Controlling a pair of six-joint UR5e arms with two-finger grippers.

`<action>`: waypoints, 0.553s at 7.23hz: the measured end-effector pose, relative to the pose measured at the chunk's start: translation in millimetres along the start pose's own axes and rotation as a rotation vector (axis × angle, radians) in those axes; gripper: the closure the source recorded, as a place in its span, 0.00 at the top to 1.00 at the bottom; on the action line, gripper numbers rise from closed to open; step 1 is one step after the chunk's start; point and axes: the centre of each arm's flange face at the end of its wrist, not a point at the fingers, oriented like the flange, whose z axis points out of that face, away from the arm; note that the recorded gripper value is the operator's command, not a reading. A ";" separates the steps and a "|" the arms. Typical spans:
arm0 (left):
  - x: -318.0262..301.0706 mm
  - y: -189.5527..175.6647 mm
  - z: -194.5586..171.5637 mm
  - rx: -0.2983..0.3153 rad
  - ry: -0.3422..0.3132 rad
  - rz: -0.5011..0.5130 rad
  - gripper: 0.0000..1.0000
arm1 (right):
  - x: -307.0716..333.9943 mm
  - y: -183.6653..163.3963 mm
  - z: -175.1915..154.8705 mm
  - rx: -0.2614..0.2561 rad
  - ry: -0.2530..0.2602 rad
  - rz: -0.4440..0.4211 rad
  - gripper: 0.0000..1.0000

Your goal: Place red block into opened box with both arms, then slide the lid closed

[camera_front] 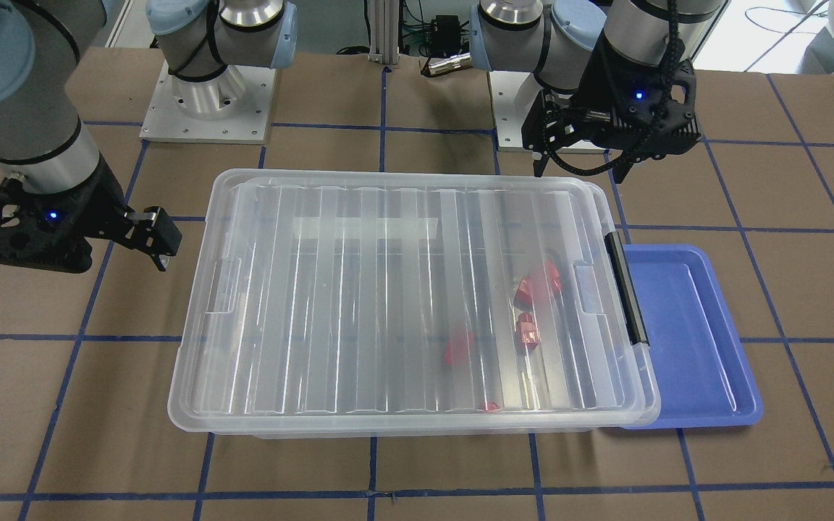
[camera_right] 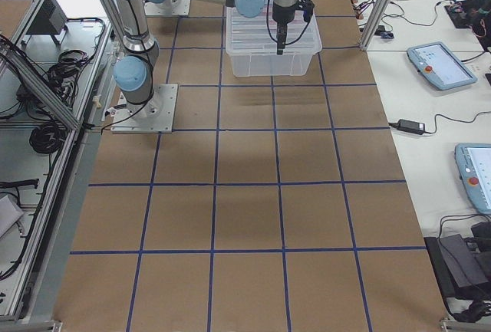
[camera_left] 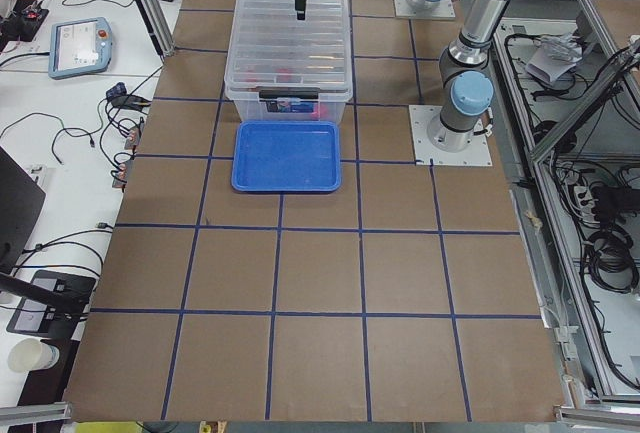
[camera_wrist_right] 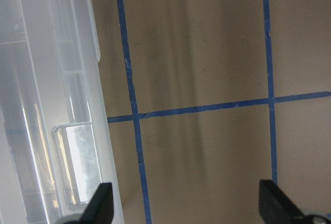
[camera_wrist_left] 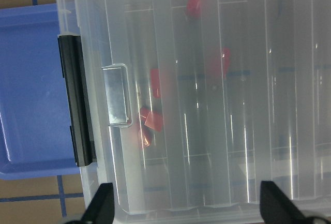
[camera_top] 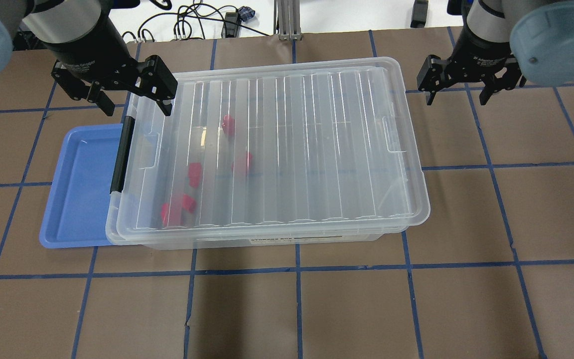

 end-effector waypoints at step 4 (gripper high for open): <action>-1.3 -1.0 1.9 -0.001 -0.002 0.000 1.00 | -14.6 47.3 -33.6 -0.078 -0.041 -0.012 1.00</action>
